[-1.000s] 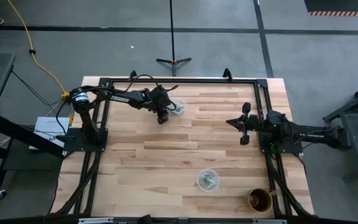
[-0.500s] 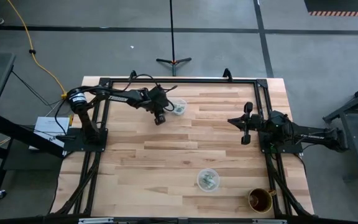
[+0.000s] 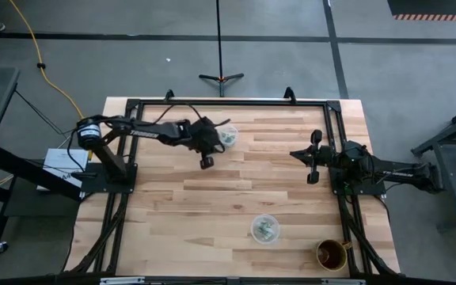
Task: Pick and place Stevia / Truvia into bins
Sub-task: Put the stevia packet into the bottom transparent container
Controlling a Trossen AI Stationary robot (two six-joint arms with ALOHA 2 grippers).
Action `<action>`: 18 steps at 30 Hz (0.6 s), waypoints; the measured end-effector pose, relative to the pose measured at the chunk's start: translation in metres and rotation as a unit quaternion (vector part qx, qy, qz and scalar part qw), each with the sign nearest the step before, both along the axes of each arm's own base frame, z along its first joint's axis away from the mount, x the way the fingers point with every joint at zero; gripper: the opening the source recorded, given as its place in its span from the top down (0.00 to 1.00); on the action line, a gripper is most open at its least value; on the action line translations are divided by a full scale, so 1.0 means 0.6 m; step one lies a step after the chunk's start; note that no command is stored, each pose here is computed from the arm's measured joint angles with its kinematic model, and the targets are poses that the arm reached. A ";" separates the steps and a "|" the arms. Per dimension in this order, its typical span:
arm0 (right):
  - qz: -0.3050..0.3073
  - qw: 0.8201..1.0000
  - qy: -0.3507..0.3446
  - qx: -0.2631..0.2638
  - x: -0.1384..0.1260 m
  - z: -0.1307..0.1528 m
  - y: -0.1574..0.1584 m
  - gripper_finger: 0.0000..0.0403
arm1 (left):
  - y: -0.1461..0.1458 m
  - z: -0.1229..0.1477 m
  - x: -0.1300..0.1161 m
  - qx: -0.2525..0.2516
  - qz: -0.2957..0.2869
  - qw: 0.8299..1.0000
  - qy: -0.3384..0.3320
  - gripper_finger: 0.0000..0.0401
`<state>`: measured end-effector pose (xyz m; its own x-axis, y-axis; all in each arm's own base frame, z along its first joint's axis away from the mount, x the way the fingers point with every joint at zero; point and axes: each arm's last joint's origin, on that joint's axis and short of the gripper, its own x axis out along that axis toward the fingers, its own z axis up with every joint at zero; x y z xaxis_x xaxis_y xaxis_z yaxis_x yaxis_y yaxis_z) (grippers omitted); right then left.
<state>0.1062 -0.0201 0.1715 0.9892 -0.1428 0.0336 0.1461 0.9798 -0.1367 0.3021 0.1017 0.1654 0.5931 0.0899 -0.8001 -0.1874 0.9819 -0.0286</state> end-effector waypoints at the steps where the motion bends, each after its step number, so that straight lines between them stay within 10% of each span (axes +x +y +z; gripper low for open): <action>1: 0.000 1.000 0.000 0.000 0.000 0.000 0.000 1.00 | -0.006 0.003 0.006 0.010 -0.007 1.000 -0.010 0.95; 18: -0.045 0.999 0.000 0.002 -0.001 0.000 -0.004 1.00 | -0.189 0.110 0.115 0.015 -0.211 0.952 -0.223 0.95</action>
<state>0.1057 -0.0227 0.1714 0.9722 -0.2317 0.0334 0.2341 0.9631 -0.1326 0.3713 -0.0118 0.2314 0.8610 -0.2132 -0.4618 0.2484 0.9685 0.0160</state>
